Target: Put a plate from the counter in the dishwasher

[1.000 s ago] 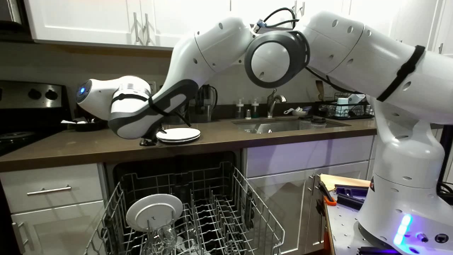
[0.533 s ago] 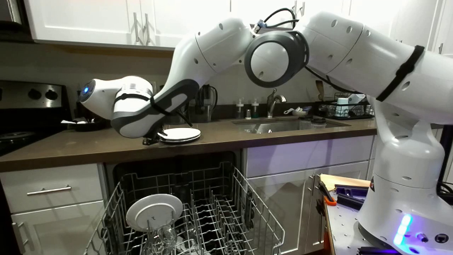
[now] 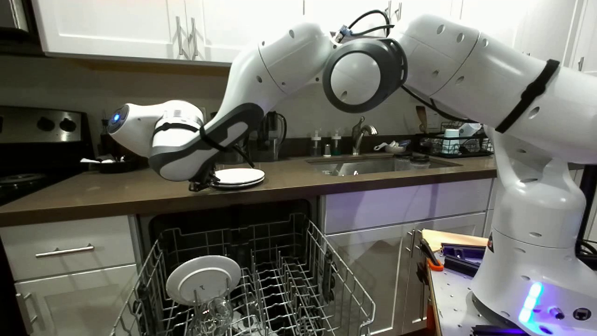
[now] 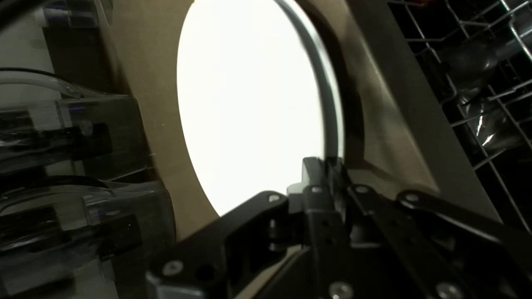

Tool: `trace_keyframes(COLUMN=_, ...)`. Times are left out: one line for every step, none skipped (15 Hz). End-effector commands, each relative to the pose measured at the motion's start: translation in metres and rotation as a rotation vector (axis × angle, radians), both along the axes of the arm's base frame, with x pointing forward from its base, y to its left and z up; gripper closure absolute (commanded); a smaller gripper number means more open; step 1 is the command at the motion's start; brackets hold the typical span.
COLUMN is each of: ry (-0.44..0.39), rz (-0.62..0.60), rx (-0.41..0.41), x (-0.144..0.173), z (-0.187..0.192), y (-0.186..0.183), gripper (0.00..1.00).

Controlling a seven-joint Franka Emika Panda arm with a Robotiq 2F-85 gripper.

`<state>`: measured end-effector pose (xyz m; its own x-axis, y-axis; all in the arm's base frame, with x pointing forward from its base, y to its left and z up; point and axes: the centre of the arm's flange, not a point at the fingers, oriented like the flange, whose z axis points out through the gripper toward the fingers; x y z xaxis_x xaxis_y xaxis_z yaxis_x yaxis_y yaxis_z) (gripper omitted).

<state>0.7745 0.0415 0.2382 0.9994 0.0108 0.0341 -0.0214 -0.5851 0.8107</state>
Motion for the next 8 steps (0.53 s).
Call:
trace_keyframes(ry=0.014, rz=0.005, rx=0.051, x=-0.0140, z=0.0079, y=-0.0136, gripper=0.89)
trace_keyframes(ry=0.015, rz=0.003, rx=0.052, x=-0.0143, z=0.0078, y=-0.0151, gripper=0.89)
trace_keyframes(ry=0.016, rz=0.002, rx=0.054, x=-0.0149, z=0.0075, y=-0.0168, gripper=0.90)
trace_keyframes(ry=0.016, rz=0.001, rx=0.057, x=-0.0156, z=0.0072, y=-0.0184, gripper=0.91)
trace_keyframes(ry=0.016, rz=0.001, rx=0.059, x=-0.0159, z=0.0069, y=-0.0197, gripper=0.90)
trace_keyframes(ry=0.016, rz=0.000, rx=0.061, x=-0.0165, z=0.0067, y=-0.0209, gripper=0.91)
trace_keyframes(ry=0.016, rz=0.000, rx=0.062, x=-0.0167, z=0.0069, y=-0.0217, gripper=0.90)
trace_keyframes(ry=0.018, rz=-0.003, rx=0.053, x=-0.0168, z=0.0074, y=-0.0216, gripper=0.92)
